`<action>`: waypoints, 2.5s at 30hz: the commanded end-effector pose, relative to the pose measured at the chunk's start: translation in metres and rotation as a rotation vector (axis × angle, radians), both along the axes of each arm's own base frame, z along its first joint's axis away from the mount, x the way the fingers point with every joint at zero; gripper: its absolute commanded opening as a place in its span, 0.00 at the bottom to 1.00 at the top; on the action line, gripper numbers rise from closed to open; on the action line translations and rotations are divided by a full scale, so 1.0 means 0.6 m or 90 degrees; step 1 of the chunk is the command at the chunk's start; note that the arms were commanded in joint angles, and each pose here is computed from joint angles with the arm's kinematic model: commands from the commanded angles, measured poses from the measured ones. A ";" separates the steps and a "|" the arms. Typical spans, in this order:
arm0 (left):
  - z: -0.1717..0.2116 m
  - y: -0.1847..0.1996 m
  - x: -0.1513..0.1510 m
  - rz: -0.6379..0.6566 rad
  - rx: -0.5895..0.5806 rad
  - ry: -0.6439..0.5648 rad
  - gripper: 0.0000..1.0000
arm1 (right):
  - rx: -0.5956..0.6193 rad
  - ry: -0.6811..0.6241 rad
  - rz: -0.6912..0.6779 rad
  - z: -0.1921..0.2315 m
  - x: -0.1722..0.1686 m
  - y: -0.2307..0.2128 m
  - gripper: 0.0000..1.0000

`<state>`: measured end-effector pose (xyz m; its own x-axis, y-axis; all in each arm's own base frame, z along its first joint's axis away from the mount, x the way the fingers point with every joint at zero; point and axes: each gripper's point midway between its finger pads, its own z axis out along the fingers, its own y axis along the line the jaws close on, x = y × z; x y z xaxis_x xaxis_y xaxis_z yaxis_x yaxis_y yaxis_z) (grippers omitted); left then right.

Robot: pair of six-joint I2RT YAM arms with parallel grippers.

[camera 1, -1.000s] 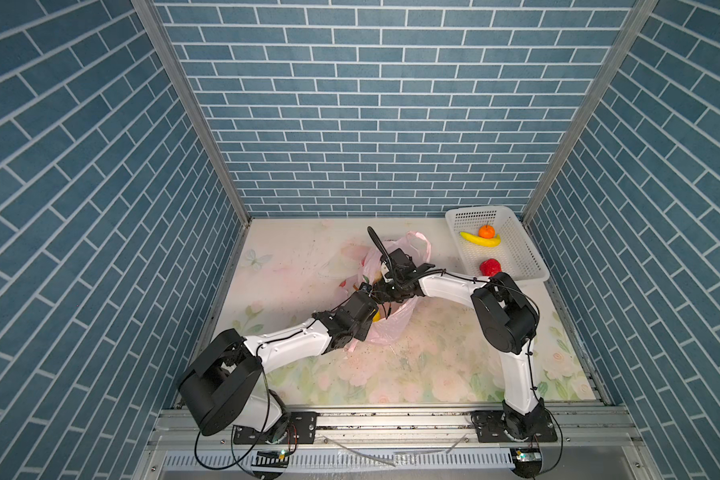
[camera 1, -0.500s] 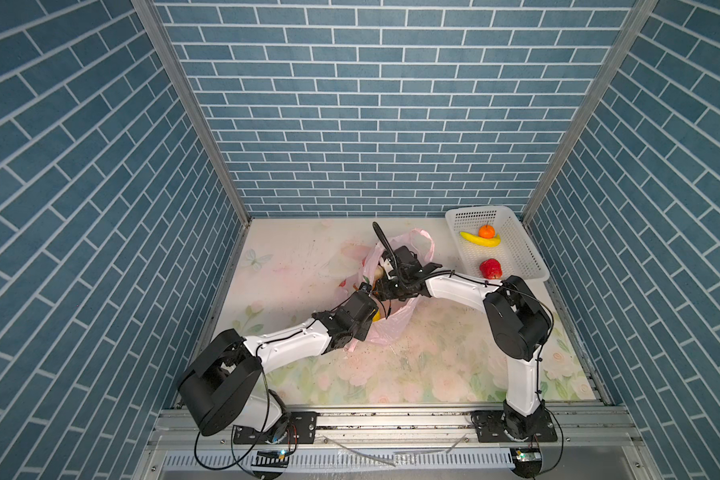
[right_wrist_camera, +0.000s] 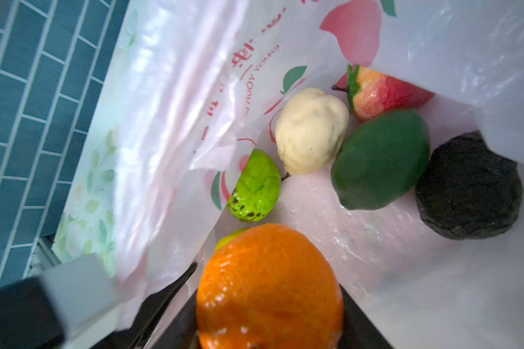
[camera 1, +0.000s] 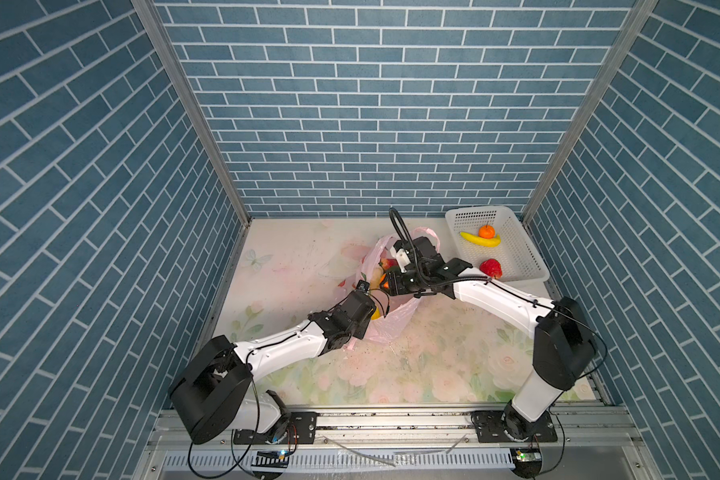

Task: Untie the knot of the plastic bag and take out the fruit
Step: 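Lift the orange out and carry it to the white basket, then move the empty right gripper back into the bag opening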

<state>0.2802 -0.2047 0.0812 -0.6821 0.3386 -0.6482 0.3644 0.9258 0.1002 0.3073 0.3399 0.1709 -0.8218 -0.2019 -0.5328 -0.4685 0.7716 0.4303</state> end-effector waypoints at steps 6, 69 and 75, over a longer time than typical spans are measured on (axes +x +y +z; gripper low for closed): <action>0.028 -0.011 0.013 -0.012 0.010 -0.017 0.00 | 0.056 -0.018 0.061 0.129 -0.047 -0.006 0.26; 0.075 0.006 -0.005 0.000 -0.017 -0.064 0.00 | -0.031 -0.033 -0.378 0.044 0.188 -0.465 0.69; 0.089 0.012 -0.009 0.002 -0.014 -0.066 0.00 | 0.038 -0.073 -0.234 0.170 0.083 -0.335 0.68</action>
